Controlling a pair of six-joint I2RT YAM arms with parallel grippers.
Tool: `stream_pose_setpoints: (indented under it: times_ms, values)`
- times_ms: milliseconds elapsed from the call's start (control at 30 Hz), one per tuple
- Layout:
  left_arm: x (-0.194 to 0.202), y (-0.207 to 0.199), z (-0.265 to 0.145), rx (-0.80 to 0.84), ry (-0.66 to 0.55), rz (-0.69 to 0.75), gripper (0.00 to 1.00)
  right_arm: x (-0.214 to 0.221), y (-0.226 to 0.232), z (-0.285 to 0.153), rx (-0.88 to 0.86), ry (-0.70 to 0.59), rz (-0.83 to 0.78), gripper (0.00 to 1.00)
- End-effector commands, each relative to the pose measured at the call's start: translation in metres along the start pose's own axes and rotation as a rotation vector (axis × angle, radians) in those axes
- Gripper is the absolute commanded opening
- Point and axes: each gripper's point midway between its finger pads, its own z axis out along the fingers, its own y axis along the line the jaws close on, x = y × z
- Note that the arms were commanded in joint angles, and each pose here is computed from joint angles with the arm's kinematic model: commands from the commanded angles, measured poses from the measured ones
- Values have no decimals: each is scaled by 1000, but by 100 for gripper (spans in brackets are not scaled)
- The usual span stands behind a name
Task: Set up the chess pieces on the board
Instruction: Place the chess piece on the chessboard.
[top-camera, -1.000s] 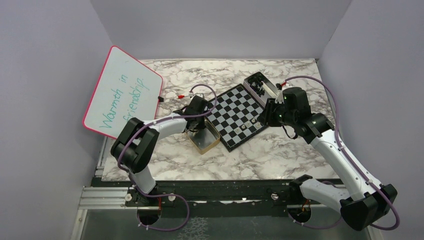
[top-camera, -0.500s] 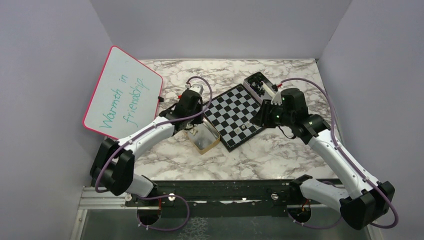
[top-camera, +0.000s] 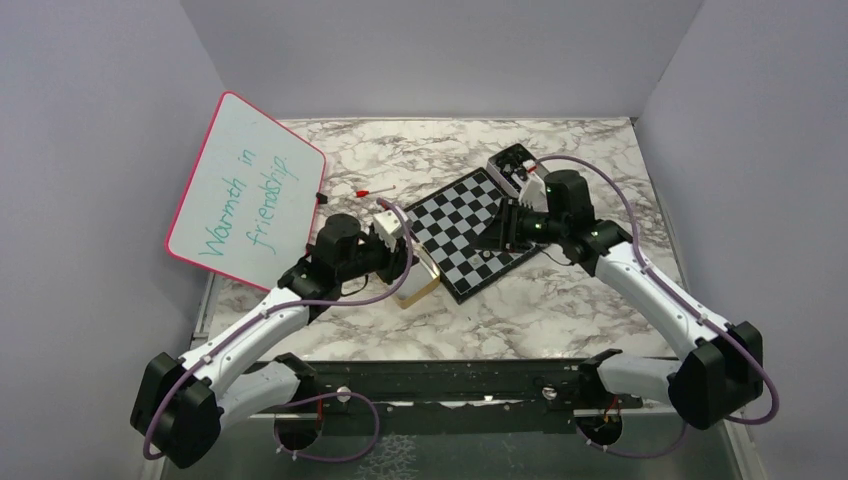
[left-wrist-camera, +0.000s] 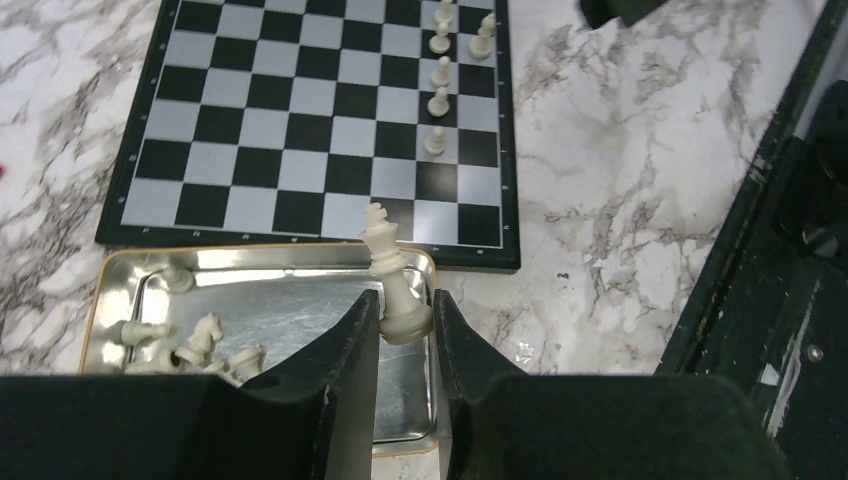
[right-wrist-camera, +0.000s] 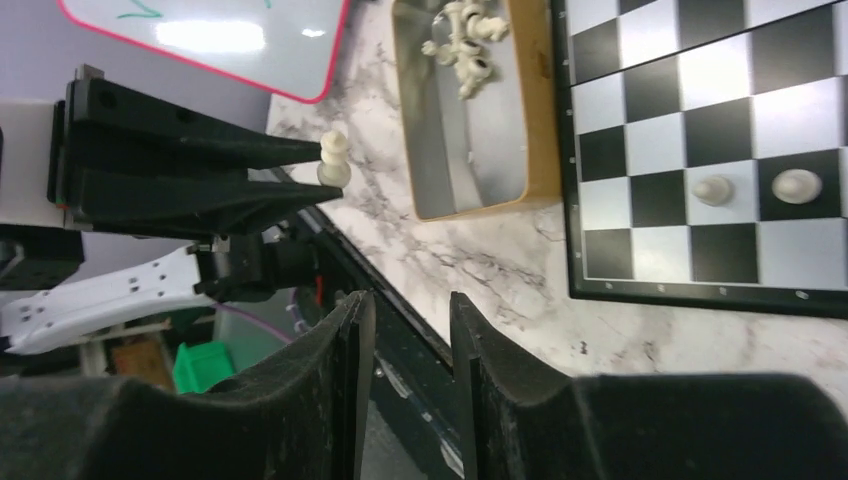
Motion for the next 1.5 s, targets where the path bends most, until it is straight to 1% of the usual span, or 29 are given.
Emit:
stream_pose_setpoints:
  times_ms: [0,100,200,333,500,700,933,1000,1333,1467]
  values:
    - [-24,-34,-10,200,-159,202,12,2,26,10,-178,69,24,39]
    - [-22,-47,-15,269,-189,234,12,4,31,15,-218,107,37,42]
    - [-20,-53,-17,302,-188,240,12,9,40,22,-258,146,42,45]
    - [-15,-57,-17,333,-172,245,11,14,49,32,-283,174,44,46]
    - [-10,-59,-15,357,-154,241,9,22,54,43,-309,208,43,46]
    - [-8,-61,-15,369,-146,239,9,21,60,47,-330,213,36,51]
    - [-7,-62,-14,379,-142,236,9,33,68,58,-337,265,35,52]
    - [-7,-62,-14,385,-139,233,9,36,67,62,-326,275,40,51]
    - [-6,-62,-13,384,-134,232,8,44,68,67,-327,292,45,38]
    - [-6,-63,-14,386,-136,236,8,44,69,69,-320,296,45,36]
